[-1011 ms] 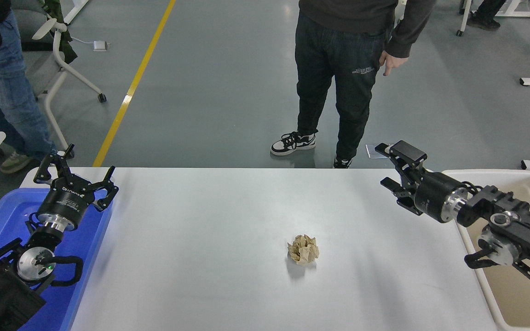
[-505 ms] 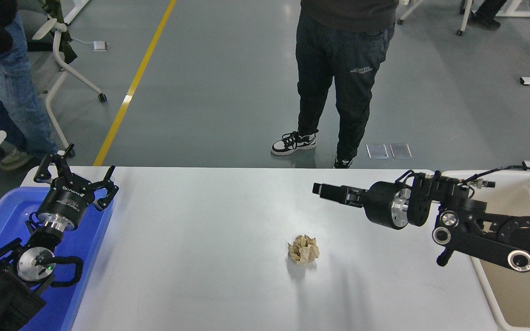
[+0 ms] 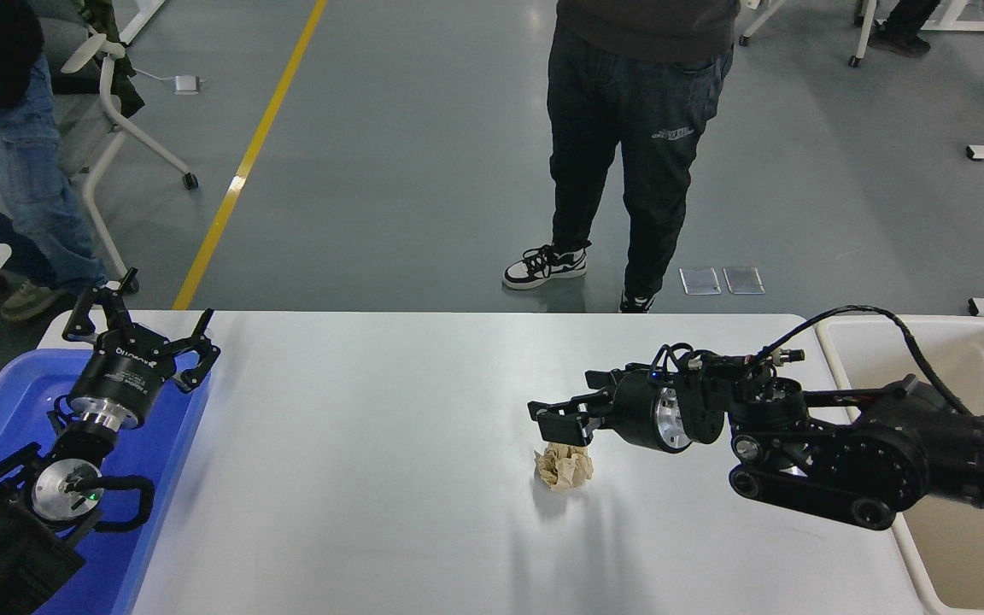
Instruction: Clean the table surface
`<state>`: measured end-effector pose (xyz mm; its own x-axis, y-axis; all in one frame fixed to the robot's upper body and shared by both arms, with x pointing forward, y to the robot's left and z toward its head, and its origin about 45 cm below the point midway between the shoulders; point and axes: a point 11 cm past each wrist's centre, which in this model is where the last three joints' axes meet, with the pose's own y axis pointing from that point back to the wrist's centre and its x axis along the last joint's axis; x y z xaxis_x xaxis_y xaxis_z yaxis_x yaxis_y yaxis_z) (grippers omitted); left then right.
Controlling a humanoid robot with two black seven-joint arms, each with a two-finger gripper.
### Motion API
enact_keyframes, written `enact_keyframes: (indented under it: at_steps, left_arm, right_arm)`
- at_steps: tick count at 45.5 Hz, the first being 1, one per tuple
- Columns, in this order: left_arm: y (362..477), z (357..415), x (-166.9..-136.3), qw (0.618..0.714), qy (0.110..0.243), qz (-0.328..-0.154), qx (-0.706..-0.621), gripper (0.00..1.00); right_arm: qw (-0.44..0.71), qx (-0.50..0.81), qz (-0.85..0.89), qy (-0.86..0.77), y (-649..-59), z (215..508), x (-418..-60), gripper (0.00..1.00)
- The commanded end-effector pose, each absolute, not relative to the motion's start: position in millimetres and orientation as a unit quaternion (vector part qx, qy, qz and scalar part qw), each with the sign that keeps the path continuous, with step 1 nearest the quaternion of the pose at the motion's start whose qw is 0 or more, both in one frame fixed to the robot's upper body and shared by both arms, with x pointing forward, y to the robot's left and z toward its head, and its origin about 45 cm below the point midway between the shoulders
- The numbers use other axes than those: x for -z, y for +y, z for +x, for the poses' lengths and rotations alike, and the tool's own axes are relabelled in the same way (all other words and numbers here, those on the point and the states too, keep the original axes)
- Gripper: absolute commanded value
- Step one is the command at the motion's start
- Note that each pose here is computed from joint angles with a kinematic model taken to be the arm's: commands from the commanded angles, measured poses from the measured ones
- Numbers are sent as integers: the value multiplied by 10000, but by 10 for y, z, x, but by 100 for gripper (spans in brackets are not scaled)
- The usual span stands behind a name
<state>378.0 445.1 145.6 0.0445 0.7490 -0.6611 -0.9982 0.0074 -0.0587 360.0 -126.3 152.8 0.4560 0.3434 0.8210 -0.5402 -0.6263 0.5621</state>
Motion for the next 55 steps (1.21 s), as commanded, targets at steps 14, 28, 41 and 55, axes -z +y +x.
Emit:
enact_keyframes:
  at_steps: [14, 28, 41, 55]
  left_arm:
    - [4452, 3780, -1456, 6705, 2317, -2694, -6513, 100]
    - [4452, 3780, -1456, 6705, 2317, -2694, -6513, 100]
    - [4450, 3780, -1455, 6711, 2321, -2682, -6510, 100]
    - [4452, 3780, -1456, 6705, 2317, -2694, -6513, 100]
  right_arm:
    - [4249, -6077, 6709, -14, -1352, 3540, -1034, 99]
    - [4272, -6032, 6736, -38, -1298, 3516, -930, 99]
    - [4317, -5975, 6756, -108, -1282, 3475, -780, 99]
    - [4319, -5923, 6800, -133, -1330, 3412, -689, 99]
